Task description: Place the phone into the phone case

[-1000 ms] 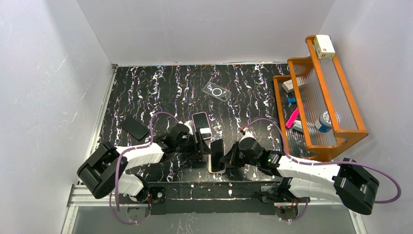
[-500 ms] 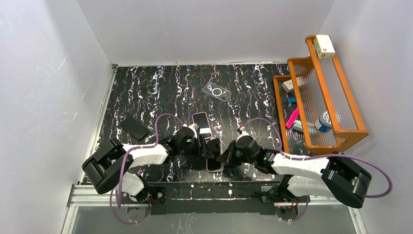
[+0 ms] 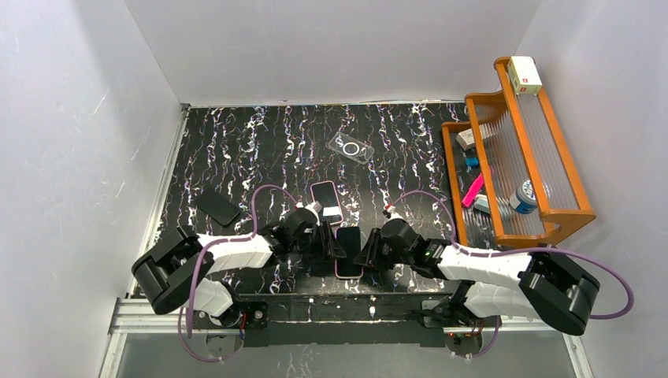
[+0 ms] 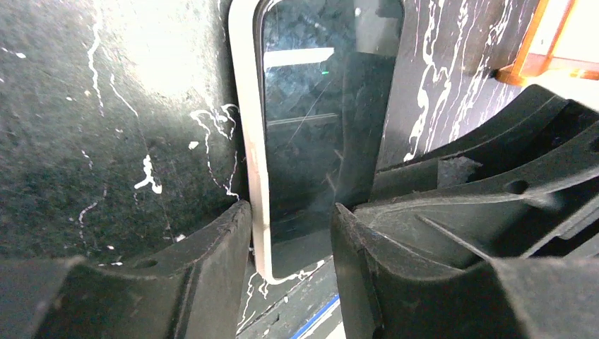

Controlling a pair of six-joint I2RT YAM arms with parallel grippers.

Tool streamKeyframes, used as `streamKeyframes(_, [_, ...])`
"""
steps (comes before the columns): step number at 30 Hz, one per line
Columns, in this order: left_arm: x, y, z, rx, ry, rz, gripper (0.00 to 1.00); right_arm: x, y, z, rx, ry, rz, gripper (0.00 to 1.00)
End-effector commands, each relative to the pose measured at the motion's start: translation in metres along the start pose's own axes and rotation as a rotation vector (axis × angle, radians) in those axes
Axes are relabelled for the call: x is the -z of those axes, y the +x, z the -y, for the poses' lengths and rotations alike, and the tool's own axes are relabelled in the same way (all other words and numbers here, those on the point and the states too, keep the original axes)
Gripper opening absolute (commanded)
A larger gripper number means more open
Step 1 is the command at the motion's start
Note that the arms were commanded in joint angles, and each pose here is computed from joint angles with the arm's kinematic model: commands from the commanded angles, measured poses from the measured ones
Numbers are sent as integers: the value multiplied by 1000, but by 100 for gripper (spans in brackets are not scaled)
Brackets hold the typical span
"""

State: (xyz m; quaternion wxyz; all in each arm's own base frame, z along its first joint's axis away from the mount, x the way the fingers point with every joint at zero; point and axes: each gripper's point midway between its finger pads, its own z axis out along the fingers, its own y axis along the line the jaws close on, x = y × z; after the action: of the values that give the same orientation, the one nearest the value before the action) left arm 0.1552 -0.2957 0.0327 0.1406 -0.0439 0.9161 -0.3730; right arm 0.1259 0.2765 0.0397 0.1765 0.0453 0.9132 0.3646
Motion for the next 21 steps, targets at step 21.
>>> streamKeyframes(21, [5, -25, 8, -105, -113, 72, 47, 19, -44, -5, 104, -5, 24, 29])
